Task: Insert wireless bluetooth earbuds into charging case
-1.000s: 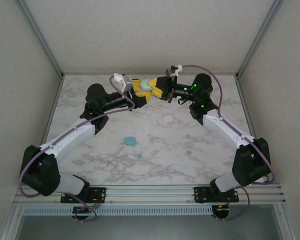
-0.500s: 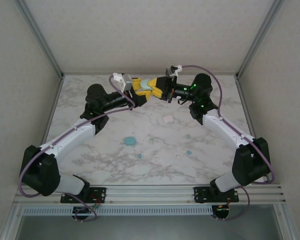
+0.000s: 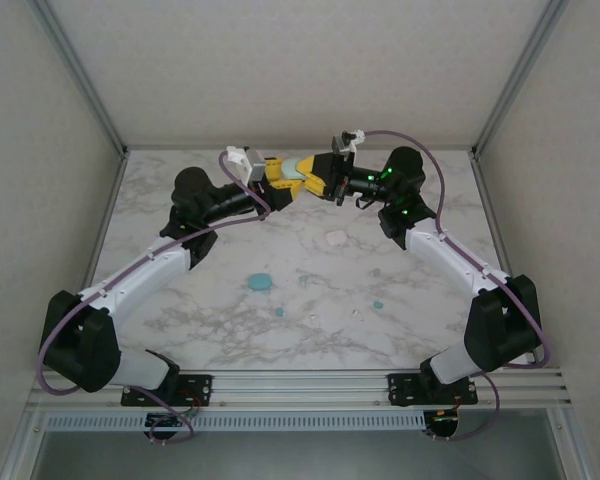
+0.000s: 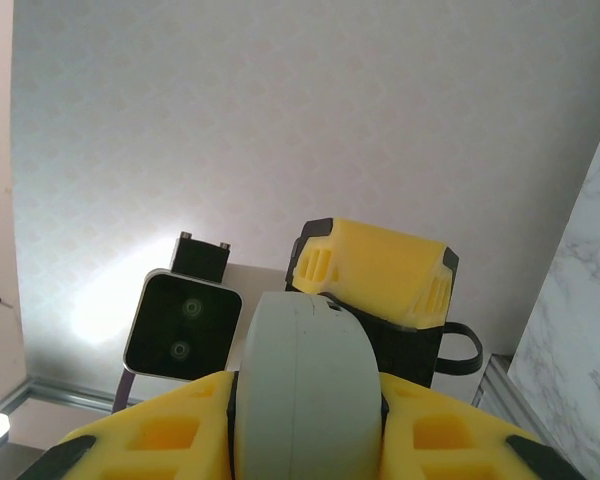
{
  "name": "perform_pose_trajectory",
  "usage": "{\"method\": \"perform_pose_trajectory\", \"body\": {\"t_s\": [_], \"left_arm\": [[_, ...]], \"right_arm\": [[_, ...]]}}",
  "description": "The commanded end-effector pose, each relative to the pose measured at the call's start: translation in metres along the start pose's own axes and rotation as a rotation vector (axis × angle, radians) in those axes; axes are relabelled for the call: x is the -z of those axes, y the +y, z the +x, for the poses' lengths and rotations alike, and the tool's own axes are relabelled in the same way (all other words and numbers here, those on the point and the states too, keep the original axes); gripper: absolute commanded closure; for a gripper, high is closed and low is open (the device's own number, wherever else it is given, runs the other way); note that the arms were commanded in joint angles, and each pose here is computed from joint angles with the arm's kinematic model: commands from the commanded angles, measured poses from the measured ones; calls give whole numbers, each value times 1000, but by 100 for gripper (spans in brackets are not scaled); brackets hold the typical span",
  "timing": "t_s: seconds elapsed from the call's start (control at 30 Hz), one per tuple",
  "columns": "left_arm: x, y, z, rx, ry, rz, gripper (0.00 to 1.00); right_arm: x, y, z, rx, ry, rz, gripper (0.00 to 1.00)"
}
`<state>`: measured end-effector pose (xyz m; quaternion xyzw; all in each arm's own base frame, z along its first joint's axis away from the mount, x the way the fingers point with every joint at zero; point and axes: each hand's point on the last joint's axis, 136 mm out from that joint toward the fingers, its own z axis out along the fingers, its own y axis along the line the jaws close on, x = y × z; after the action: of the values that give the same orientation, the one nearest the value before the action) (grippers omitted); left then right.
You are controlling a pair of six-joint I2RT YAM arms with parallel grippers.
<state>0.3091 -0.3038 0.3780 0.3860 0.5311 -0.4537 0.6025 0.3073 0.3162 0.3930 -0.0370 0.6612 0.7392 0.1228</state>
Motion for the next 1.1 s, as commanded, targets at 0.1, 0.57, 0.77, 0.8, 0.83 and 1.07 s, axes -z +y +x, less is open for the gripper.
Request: {"method": "perform_pose_trajectory", "body": {"t_s": [0.1, 0.57, 0.77, 0.8, 0.83, 1.07], "left_arm": [[-9, -11, -8, -64, 5, 33, 48], [-6, -12, -10, -118, 15, 21, 57], [-5, -13, -11, -113, 14, 21, 63], [-5, -13, -10, -110, 16, 22, 64], [-4, -14, -10, -110, 15, 23, 64], [-3, -17, -5, -100, 37, 38, 67]], "right_arm": [[-6, 0, 3, 4, 7, 1, 83], [-7, -1, 3, -7, 13, -1, 83], [-6, -7, 4, -19, 12, 19, 82], [-6, -8, 3, -19, 9, 24, 81], [-6, -9, 4, -19, 9, 30, 80], [-1, -10, 6, 45, -6, 118, 57]]}}
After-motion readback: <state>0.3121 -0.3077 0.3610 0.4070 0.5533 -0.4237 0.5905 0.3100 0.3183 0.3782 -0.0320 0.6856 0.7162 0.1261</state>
